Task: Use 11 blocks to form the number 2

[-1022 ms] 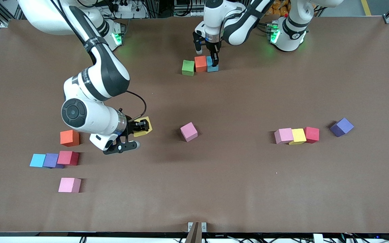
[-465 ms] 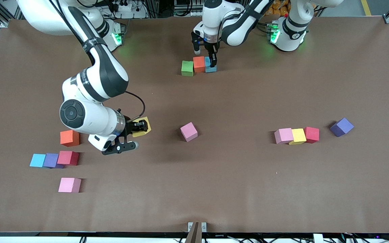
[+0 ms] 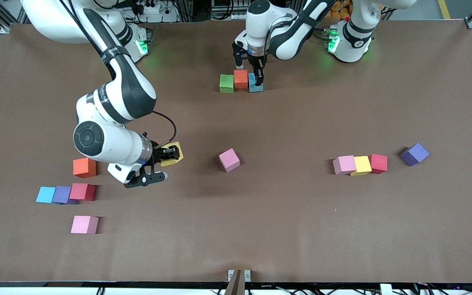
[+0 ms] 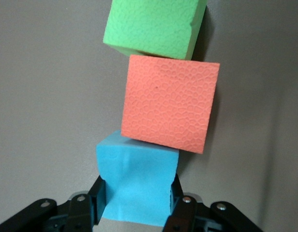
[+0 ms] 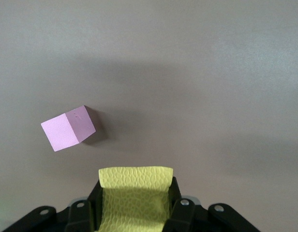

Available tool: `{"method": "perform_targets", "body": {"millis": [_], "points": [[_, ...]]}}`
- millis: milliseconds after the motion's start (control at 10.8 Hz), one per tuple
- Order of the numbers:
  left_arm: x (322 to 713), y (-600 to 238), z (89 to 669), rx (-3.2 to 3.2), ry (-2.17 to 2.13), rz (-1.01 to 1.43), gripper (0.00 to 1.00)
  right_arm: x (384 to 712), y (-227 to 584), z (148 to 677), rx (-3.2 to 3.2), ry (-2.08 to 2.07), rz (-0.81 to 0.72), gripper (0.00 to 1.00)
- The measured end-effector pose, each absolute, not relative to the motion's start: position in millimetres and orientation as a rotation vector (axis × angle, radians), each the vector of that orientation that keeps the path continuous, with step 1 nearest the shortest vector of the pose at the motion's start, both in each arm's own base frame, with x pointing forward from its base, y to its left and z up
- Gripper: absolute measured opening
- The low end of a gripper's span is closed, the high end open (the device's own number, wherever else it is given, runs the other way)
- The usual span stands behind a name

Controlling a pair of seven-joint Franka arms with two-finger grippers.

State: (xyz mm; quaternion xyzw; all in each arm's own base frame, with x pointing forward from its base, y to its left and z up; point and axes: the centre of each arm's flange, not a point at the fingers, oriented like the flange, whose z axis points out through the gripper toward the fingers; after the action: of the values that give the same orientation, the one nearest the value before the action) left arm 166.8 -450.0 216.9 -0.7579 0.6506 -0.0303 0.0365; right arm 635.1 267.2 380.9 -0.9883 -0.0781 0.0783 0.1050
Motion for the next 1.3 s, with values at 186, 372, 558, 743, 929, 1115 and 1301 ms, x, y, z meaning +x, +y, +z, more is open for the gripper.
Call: {"method": "perform_targets", "body": {"millis": [186, 372, 558, 743, 929, 1115, 1301], "points": [[166.5, -452.1, 216.0, -2.331, 2.002, -0.089, 0.54, 634.8, 267.1, 379.9, -2.913, -0.230, 0.232, 0.54], [167.0, -454.0, 215.8, -2.335, 2.004, -0.088, 0.54, 634.7, 266.8, 379.2, -2.914, -0.229, 0.233, 0.54], [167.0, -454.2, 215.7, -2.335, 2.004, -0.087, 0.54, 634.5, 266.7, 378.6, -2.914, -0.228, 0.234, 0.54], [166.9, -454.1, 215.4, -2.335, 2.004, -0.086, 0.54, 633.9, 268.7, 378.1, -2.915, -0.216, 0.232, 0.54], [166.9, -454.2, 215.4, -2.335, 2.004, -0.086, 0.54, 631.8, 275.2, 377.9, -2.918, -0.173, 0.229, 0.54], [166.7, -454.2, 215.2, -2.335, 2.005, -0.085, 0.64, 625.4, 291.4, 374.7, -2.923, -0.117, 0.221, 0.54], [166.7, -454.7, 215.6, -2.335, 2.006, -0.087, 0.89, 617.9, 308.3, 372.3, -2.927, -0.066, 0.217, 0.54]]}}
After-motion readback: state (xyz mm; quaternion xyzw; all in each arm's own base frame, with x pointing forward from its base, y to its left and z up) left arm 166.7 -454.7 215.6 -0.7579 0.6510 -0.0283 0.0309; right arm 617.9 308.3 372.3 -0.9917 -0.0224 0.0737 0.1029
